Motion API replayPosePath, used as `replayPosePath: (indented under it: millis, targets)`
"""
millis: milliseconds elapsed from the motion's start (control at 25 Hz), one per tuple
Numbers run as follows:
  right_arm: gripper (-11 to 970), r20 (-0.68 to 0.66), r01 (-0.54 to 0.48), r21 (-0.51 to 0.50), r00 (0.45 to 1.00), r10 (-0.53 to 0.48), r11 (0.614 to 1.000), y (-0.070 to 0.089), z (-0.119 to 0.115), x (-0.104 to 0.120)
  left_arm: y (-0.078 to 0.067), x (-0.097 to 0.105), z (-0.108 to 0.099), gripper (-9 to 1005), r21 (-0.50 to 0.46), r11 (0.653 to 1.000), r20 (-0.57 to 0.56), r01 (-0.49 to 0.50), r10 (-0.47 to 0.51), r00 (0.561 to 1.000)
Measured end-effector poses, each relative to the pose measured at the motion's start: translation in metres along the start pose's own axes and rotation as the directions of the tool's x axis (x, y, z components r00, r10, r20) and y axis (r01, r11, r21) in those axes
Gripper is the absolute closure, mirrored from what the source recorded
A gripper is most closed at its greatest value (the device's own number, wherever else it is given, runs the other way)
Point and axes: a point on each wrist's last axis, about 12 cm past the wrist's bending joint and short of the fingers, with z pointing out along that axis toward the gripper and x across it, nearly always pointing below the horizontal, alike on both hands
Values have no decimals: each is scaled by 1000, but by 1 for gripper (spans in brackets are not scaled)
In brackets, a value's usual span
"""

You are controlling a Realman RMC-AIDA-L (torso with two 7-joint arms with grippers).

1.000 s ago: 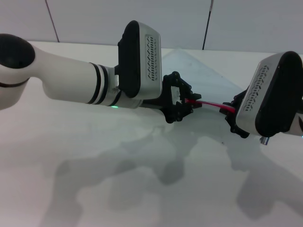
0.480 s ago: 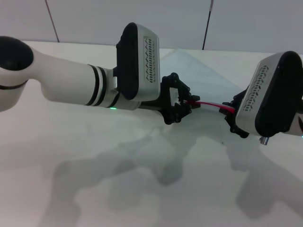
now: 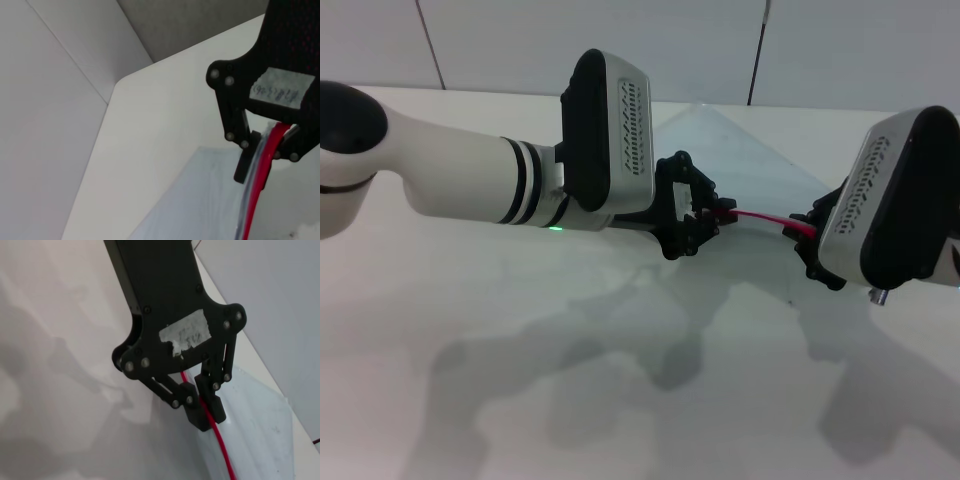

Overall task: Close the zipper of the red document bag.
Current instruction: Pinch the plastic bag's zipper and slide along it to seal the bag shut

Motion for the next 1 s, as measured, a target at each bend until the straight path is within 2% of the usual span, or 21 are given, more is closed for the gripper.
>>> replayPosePath:
  millis: [640, 1000]
  targets:
    - [868, 7, 1, 5, 1000, -1, 1000, 0, -3, -1, -2, 3, -1, 917, -3, 1000, -7, -4, 4, 1000]
    - [864, 12, 2, 26, 1000, -2, 1000, 0, -7, 0, -3, 12, -4, 919, -26, 999, -24, 20, -21, 999]
